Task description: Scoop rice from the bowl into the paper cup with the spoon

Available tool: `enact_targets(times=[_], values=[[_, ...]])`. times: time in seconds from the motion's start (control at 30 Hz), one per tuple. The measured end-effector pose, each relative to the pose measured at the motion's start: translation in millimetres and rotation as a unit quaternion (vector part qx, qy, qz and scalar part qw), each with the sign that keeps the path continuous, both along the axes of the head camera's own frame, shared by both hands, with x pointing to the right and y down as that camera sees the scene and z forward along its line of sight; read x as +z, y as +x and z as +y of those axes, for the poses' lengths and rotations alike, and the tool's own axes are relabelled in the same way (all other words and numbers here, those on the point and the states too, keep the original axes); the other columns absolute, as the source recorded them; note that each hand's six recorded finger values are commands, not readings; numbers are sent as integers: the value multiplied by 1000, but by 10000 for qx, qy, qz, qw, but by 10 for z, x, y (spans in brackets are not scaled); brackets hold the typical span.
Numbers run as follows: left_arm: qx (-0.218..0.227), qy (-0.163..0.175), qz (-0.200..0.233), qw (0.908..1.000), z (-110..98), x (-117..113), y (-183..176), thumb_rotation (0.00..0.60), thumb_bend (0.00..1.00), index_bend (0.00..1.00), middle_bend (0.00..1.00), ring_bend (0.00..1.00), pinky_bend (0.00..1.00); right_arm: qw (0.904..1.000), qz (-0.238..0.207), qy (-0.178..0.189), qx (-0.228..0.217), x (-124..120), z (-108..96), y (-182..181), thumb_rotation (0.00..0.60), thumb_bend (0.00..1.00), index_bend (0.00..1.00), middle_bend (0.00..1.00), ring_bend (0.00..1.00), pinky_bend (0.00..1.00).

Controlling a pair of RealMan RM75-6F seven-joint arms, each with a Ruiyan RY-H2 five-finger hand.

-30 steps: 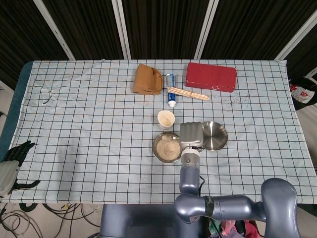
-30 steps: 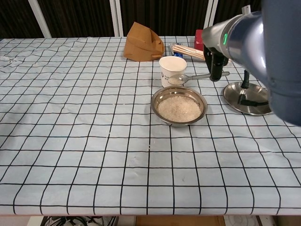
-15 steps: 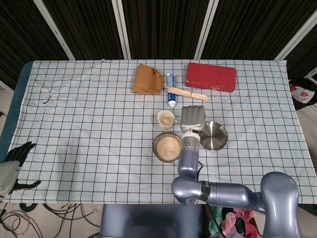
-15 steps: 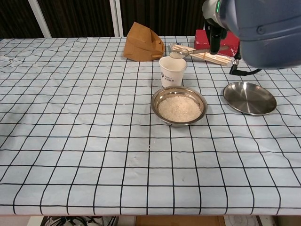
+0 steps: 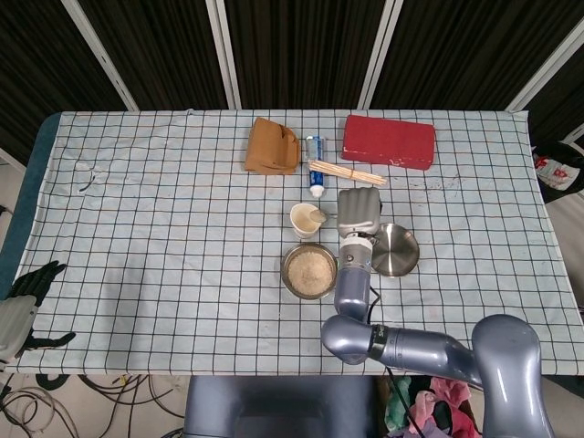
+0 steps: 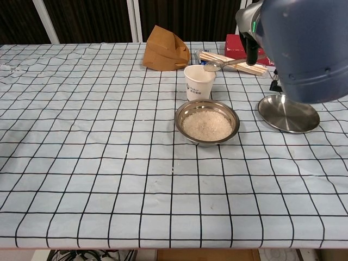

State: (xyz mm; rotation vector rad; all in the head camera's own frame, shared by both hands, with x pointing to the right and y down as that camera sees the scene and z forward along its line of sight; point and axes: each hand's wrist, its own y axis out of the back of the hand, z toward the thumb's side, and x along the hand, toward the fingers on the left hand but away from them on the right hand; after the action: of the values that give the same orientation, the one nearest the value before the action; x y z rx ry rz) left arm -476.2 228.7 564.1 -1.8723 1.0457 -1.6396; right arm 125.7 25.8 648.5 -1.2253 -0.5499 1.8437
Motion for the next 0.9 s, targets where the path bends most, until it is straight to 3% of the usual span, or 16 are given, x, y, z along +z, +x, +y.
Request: enact_targets(times=[0.33,0.6,0.73,0.9], values=[[-26,-13,60,10000,-2,-6,16,600,27,0,0,0,0,9959,277,546,-672,102,-11,-64,600,498,662,1000,1000,1000],[-27,-32,101,9999,1,-13,27,600,27,0,0,0,0,9861,613,815,-1308,173,45,-167,600,498,662,1000,1000,1000],[-26,-54,125,9999,8,-14,36,600,27,0,0,0,0,9758,860,1010,-1736,182,64,-219,600,496,662,1000,1000,1000],[-34,-69,143,9999,10,-15,40,600,27,0,0,0,0,9536,1251,1358,-2380,174,73,-285,600,497,662,1000,1000,1000]])
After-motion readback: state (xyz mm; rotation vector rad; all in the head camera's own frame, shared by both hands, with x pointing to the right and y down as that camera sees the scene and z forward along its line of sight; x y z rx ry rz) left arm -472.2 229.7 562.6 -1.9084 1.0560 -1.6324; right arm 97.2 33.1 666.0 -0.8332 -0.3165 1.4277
